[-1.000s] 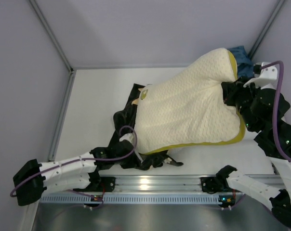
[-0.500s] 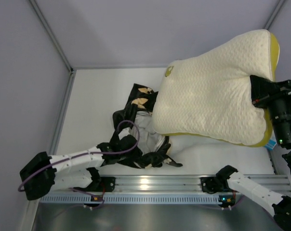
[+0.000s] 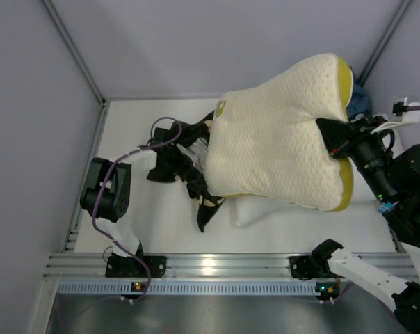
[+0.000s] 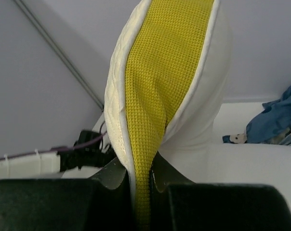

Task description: Remove the pillowcase from the pillow

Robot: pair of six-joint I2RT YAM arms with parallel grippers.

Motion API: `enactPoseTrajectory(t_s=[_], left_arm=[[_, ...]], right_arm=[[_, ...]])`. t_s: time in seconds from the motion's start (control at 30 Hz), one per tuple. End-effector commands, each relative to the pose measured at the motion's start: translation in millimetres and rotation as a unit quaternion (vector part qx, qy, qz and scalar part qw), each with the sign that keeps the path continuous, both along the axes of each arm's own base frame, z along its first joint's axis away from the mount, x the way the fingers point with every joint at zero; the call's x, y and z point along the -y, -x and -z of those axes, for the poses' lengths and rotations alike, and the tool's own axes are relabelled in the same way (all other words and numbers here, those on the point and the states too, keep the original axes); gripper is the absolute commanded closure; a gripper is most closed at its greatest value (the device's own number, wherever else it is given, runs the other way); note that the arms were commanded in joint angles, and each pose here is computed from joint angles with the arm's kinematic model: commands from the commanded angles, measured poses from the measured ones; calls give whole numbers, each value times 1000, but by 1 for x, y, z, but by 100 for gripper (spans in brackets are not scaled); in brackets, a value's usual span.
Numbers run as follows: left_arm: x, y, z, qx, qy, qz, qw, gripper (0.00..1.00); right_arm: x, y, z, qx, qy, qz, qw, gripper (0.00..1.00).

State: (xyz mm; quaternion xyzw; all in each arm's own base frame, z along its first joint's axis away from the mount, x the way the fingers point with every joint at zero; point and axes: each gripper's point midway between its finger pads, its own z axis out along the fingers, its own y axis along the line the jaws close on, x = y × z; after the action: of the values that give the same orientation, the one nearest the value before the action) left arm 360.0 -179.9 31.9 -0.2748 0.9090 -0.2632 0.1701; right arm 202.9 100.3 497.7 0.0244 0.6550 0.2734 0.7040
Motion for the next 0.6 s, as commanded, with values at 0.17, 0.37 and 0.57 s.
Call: enactPoseTrajectory(t_s=[0.17,0.37,0.57], left_arm=[[-169,-118,-64,48,-172,-155,972,100],[-253,-94,-100,60,-229,-258,937,100],[-234,-76,-133,101,-194,-217,951,41]], right_arm=[[-82,-13,18,-17,-1,-168,986,100],[-123,-15,50,-65,-5,-261,963,100],[-181,20,139,-149,15,-377,914,100]])
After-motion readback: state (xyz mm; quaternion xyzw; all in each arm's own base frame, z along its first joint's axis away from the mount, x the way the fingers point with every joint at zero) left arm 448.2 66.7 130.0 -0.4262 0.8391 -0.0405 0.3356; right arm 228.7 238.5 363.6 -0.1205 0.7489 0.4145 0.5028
